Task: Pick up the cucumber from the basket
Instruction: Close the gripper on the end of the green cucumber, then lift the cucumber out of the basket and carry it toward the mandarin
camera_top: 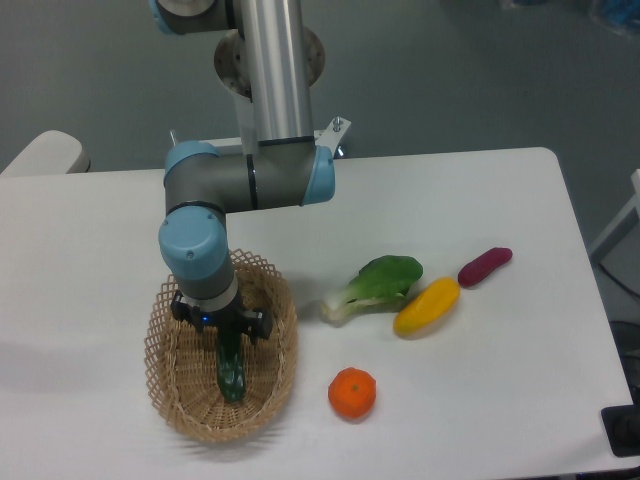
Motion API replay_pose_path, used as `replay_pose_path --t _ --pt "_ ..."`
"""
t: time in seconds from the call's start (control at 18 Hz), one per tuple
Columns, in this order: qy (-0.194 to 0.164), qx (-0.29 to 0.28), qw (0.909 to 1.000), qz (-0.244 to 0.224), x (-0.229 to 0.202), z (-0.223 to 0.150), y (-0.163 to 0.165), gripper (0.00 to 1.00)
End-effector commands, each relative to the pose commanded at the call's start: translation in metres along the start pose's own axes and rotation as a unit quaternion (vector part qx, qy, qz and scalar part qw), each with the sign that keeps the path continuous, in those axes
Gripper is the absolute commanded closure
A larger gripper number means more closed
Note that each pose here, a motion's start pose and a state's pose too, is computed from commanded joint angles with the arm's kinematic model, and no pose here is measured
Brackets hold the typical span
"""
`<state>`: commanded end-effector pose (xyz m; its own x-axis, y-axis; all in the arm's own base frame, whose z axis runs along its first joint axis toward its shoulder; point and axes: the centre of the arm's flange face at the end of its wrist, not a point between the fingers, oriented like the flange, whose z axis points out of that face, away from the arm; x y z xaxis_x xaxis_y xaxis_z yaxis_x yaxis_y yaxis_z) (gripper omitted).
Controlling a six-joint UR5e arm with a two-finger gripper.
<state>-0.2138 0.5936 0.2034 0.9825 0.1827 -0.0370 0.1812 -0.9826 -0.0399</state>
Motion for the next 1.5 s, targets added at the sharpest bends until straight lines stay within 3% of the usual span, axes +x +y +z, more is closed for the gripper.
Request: replay_pose_path --t 0.11,0.28,0.5,0.72,1.0,1.5 --pt "-0.001 0.001 1.0 0.004 0.0 -0.001 -0.001 0.52" --pt "-0.002 0.007 1.0 0.006 -0.001 -0.006 -0.003 0.63" --pt "-0.011 0.026 0.9996 0.005 -0.01 -0.024 -0.014 0.64" --pt "-0.026 0.049 0.9972 0.05 -0.028 -0.056 -0.02 0.64" --pt "-0.061 0.092 0.9921 0.059 -0.106 -0.116 -0.022 0.64" --pt "-0.075 0.057 0.9831 0.157 -0.264 -0.148 0.03 0.64"
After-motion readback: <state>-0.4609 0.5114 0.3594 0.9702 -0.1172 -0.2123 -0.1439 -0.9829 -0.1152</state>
